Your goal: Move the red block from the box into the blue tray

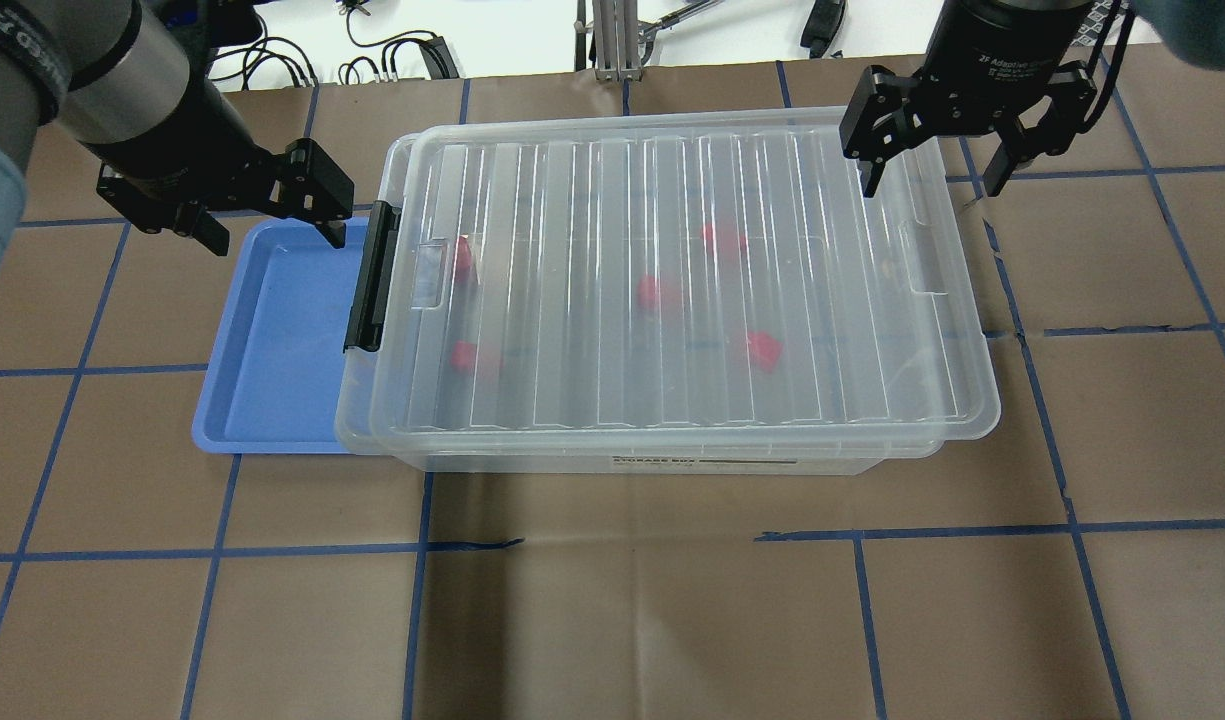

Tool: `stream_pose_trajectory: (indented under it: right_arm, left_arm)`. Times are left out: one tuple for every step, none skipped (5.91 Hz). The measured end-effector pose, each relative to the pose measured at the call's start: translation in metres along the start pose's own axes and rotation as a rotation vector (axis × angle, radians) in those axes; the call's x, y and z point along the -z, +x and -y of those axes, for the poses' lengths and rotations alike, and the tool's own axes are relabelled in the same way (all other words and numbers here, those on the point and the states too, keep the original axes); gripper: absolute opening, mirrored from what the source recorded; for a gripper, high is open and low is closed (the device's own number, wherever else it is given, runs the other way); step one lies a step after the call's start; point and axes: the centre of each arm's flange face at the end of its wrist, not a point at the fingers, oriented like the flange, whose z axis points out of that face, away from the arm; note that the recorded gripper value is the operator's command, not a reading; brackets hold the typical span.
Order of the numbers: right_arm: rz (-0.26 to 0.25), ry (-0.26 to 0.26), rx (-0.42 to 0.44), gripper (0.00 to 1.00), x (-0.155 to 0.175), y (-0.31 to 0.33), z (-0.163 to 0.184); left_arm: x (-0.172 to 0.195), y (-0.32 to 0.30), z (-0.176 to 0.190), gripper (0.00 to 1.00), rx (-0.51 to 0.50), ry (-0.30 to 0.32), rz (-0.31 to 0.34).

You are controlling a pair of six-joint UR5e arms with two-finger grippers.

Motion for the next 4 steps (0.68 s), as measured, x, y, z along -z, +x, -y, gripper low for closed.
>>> stream_pose_trajectory:
  right_arm:
    - [0.0, 0.0, 0.0, 1.0, 0.0, 0.0, 0.0]
    - [0.0, 0.0, 0.0, 1.0, 0.0, 0.0, 0.0001]
    - [0.0, 0.001, 0.0, 1.0, 0.0001, 0.0, 0.0001]
    - [0.0, 0.001, -0.002, 1.0, 0.0002, 0.0018, 0.0007]
  left_arm:
    - [0.0, 0.0001, 0.0, 0.98, -0.001, 0.0, -0.001]
    - [0.0002, 0.0001, -0.0001, 0.98, -0.001, 0.0, -0.001]
    - [0.0006, -0.0001, -0.0003, 0.98, -0.001, 0.001, 0.001]
    - [0.0007, -0.0004, -0.0003, 0.98, -0.001, 0.001, 0.002]
